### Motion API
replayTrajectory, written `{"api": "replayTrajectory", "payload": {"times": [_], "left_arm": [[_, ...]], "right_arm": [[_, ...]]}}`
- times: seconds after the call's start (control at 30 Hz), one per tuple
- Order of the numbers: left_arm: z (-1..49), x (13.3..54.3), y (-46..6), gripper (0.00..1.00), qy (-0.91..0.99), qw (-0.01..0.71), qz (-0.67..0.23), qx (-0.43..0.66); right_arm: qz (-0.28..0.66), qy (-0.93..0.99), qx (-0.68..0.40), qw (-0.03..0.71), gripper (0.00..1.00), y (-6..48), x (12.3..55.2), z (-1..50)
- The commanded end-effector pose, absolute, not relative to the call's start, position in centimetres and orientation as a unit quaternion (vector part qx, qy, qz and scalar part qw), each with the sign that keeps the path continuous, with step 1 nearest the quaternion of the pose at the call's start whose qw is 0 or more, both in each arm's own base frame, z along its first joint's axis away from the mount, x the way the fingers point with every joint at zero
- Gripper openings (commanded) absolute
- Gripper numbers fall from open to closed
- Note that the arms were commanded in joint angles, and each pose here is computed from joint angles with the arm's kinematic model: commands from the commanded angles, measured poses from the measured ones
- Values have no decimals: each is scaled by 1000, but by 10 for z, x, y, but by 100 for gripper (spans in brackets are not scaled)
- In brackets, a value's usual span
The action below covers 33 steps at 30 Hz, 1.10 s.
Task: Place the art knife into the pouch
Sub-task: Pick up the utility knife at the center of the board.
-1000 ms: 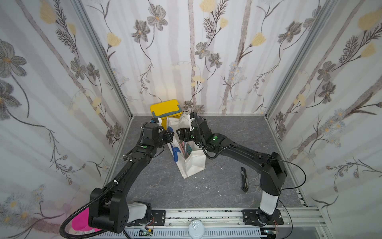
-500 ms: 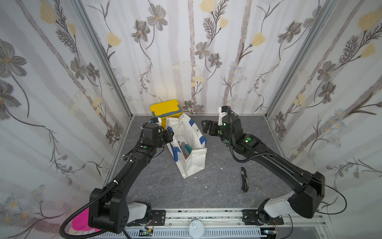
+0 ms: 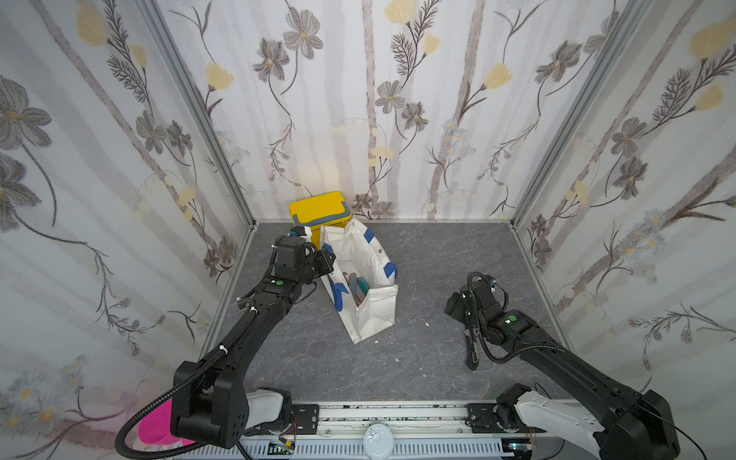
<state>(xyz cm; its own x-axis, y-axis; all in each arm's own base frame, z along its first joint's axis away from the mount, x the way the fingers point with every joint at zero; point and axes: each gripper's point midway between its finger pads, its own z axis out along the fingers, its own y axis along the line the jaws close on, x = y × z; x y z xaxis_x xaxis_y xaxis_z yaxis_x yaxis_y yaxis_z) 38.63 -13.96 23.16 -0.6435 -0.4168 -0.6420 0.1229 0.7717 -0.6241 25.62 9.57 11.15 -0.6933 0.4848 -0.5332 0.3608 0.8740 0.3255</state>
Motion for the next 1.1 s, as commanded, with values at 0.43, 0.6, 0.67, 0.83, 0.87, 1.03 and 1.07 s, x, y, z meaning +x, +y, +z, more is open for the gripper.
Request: {"api": "replayTrajectory", "payload": {"times": [0.43,0.6,0.67,0.83,0.87,1.03,1.07], "left_arm": [[242,392,-144,0,832,427,-345,-83],[243,391,-144,0,831,427,-347,-83],[242,391,-145,0,831,426,-347,-82],[241,391,-146,0,831,424,-350,-83],[241,391,-145,0,831,424,-350,-83],[242,391,-145,0,830,426,-351,-82],[243,390,-146,0,829,427,-351,-82]], "right_arm": [[66,922,303,233,76,68,198,52],[54,927,296,224,69,66,195,46],[52,931,287,218,69,67,194,42],[40,938,271,212,65,67,194,38],[39,939,270,212,64,66,194,37],[55,946,250,200,57,74,191,27],[60,947,246,197,57,77,191,26]]}}
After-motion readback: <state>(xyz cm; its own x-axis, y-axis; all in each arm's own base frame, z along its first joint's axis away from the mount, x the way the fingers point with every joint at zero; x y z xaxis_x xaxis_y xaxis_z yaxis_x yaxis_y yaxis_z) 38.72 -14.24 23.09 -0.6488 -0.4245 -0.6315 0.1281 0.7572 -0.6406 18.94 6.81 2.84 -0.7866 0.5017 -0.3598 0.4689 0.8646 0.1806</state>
